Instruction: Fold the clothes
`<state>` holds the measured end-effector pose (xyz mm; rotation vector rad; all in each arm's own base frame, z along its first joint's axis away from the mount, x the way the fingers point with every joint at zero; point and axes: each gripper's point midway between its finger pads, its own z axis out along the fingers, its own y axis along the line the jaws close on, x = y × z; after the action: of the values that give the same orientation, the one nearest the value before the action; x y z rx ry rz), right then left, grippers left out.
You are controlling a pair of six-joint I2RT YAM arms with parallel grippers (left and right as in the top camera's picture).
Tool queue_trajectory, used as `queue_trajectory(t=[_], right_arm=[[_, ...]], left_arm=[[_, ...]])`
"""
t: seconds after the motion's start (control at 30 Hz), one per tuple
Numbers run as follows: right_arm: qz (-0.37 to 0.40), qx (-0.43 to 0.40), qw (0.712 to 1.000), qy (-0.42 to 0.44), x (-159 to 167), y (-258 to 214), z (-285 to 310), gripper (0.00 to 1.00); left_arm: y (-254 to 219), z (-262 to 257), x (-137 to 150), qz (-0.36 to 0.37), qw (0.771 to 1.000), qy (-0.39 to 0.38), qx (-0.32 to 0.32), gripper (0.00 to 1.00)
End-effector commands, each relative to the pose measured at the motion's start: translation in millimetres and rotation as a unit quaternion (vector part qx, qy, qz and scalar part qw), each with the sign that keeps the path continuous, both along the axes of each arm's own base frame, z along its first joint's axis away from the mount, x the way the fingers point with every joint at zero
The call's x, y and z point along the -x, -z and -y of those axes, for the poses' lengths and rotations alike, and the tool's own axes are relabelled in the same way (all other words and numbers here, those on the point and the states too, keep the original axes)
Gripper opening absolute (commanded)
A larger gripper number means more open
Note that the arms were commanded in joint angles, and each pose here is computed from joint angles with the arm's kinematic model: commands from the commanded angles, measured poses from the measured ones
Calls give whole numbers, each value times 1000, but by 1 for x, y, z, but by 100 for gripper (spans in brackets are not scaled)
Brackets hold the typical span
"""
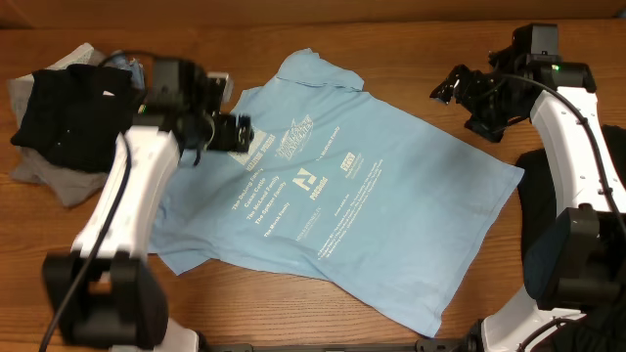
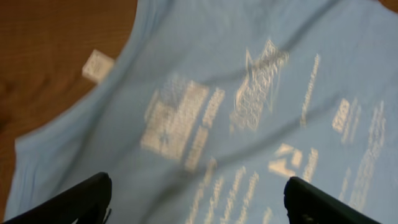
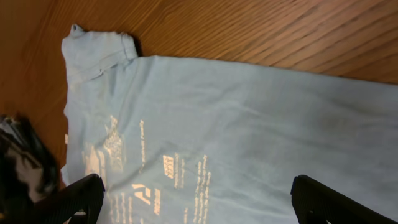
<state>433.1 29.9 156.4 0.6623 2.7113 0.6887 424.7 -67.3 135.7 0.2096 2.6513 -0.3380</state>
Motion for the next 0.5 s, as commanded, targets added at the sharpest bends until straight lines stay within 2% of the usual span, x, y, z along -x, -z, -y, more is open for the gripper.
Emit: queue_trajectory(t=[0.0, 0.07, 0.1, 0.13, 0.2, 0.27, 0.33, 0.37, 0.47], right_arm=[[5, -18, 1000, -15, 2, -6, -11, 99], [2, -18, 1000, -17, 3, -5, -13, 99], [0, -18, 1000, -19, 4, -5, -14, 99], [-2, -18, 1000, -20, 5, -5, -16, 99], [-6, -19, 1000, -22, 7, -4, -17, 99], [-8, -19, 1000, -24, 8, -4, -19, 100], [-8, -19, 999, -25, 9, -4, -20, 100], [-8, -19, 999, -25, 9, -4, -20, 100], [-9, -19, 999, -25, 9, -4, -20, 100]], left_arm=[[-3, 19, -39, 41, 998, 42, -2, 82], [7, 33, -56, 51, 997, 56, 8, 76], [13, 38, -62, 53, 997, 59, 12, 67], [22, 44, -69, 53, 997, 61, 16, 63], [35, 51, -75, 53, 996, 65, 22, 57], [48, 56, -82, 50, 997, 55, 30, 36], [61, 57, -88, 44, 998, 38, 40, 25], [67, 58, -91, 41, 998, 30, 44, 16], [83, 58, -95, 28, 998, 10, 54, 7]])
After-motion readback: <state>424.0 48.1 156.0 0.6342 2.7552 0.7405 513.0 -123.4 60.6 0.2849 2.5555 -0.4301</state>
